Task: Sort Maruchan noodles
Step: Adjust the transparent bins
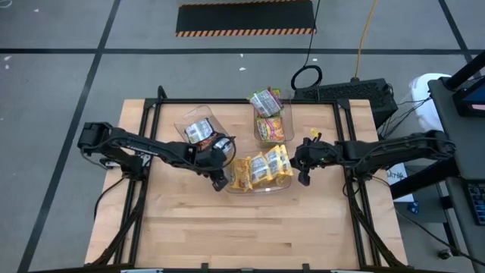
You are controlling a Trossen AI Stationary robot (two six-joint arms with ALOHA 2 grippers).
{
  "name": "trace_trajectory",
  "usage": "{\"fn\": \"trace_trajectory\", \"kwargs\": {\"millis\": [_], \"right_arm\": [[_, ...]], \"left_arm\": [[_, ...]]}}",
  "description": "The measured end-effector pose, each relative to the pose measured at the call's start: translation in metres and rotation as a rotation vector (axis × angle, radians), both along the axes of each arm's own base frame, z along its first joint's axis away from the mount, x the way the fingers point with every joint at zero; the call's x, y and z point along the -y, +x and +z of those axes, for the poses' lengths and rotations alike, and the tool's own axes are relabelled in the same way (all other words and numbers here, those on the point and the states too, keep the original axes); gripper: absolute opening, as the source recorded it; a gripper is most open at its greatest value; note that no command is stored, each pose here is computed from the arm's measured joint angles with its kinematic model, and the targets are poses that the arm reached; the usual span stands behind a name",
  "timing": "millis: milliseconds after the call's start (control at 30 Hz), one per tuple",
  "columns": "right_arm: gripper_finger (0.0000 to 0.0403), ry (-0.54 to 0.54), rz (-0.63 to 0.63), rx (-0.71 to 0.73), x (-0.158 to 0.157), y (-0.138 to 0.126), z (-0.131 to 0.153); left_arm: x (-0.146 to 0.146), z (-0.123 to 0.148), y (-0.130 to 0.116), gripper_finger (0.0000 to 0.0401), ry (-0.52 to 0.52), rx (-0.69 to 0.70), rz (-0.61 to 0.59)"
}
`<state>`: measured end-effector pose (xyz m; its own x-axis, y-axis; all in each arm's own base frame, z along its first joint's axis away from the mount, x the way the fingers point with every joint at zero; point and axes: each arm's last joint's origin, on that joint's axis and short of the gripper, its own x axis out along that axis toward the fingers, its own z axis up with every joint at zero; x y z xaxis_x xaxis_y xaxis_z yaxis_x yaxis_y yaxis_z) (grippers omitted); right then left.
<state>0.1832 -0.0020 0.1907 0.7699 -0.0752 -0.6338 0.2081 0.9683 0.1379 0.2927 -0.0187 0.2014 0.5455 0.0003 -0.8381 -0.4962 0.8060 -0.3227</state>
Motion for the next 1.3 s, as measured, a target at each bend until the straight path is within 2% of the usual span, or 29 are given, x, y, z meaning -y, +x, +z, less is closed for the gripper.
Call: {"fn": "trace_trajectory", "kwargs": {"millis": [133, 567, 767, 900, 1133, 1300], "right_arm": [[0.0044, 0.000, -0.001, -0.008, 0.000, -0.005, 0.002], [0.0043, 0.000, 0.000, -0.043, 0.000, -0.010, 0.002], [0.0043, 0.000, -0.001, 0.038, 0.000, -0.016, 0.013], [0.0043, 0.000, 0.000, 0.099, 0.000, -0.021, 0.021], [0.0031, -0.036, 0.022, 0.270, 0.000, -0.022, 0.039], [0.0003, -0.082, 0.046, 0.344, 0.000, -0.020, 0.046]], "left_arm": [[-0.001, 0.011, -0.006, 0.0026, 0.032, 0.019, -0.019], [-0.001, 0.020, -0.012, 0.0026, 0.033, 0.044, -0.016], [-0.002, 0.045, -0.028, 0.0026, 0.029, 0.112, -0.005], [-0.001, 0.055, -0.052, 0.0026, 0.055, 0.045, 0.040], [-0.003, 0.061, -0.100, 0.0026, 0.104, -0.181, 0.188], [-0.009, 0.052, -0.112, 0.0026, 0.142, -0.287, 0.264]]}}
